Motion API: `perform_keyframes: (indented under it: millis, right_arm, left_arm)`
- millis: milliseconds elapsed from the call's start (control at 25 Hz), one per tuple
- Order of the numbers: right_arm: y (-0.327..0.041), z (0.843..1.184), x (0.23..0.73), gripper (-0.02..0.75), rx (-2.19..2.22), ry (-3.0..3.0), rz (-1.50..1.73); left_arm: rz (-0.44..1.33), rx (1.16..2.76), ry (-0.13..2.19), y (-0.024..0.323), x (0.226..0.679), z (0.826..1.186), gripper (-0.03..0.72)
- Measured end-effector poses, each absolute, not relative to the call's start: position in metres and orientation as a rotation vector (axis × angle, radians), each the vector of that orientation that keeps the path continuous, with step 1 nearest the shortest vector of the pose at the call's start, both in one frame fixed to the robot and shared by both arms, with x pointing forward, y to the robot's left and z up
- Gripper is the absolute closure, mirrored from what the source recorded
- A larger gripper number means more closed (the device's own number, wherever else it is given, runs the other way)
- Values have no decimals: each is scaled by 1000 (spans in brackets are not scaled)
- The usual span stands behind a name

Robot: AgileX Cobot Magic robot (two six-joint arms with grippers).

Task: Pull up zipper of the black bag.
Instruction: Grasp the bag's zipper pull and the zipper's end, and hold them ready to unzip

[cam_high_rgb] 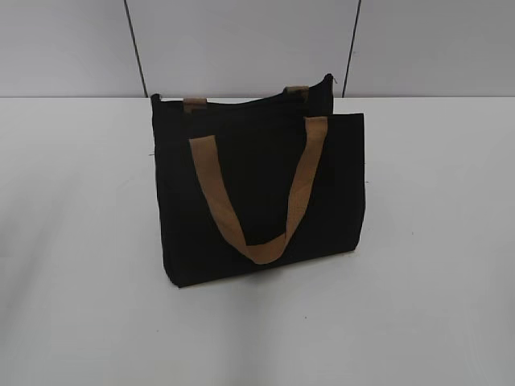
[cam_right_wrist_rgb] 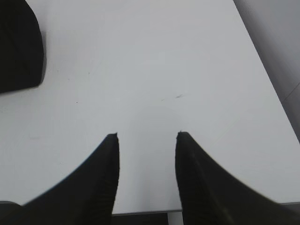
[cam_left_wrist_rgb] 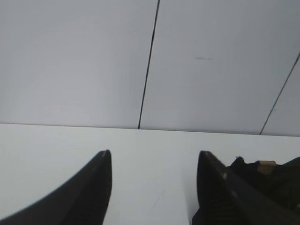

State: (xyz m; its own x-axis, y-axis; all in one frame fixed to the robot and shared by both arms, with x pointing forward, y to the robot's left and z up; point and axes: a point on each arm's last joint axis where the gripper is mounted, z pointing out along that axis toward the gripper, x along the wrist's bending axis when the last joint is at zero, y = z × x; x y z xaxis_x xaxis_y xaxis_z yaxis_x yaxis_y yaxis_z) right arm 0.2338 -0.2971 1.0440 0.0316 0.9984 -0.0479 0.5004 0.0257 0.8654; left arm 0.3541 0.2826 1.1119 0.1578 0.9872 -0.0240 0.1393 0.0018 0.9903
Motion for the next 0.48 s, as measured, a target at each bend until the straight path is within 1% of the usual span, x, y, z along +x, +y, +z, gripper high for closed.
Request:
perform_keyframes:
  millis: [160,280,360,400,480]
  right_arm:
    - [-297,1044,234,420,1571,1565,853]
    - [-297,1044,234,420,1571,1565,853]
    - [-297,1044,234,420,1571,1565,853]
    - [-297,1044,234,420,1571,1565,853]
    - [-297,1044,234,420,1571,1565,853]
  left_arm:
    - [982,1427,1196,273,390,1100,251]
    - [943,1497,1248,267,417,1082,251]
    - [930,1525,1264,266,424,1076,251]
    - [918,1568,1282,263,436,1065,255]
    - [905,1607,1293,261,447,1054,272]
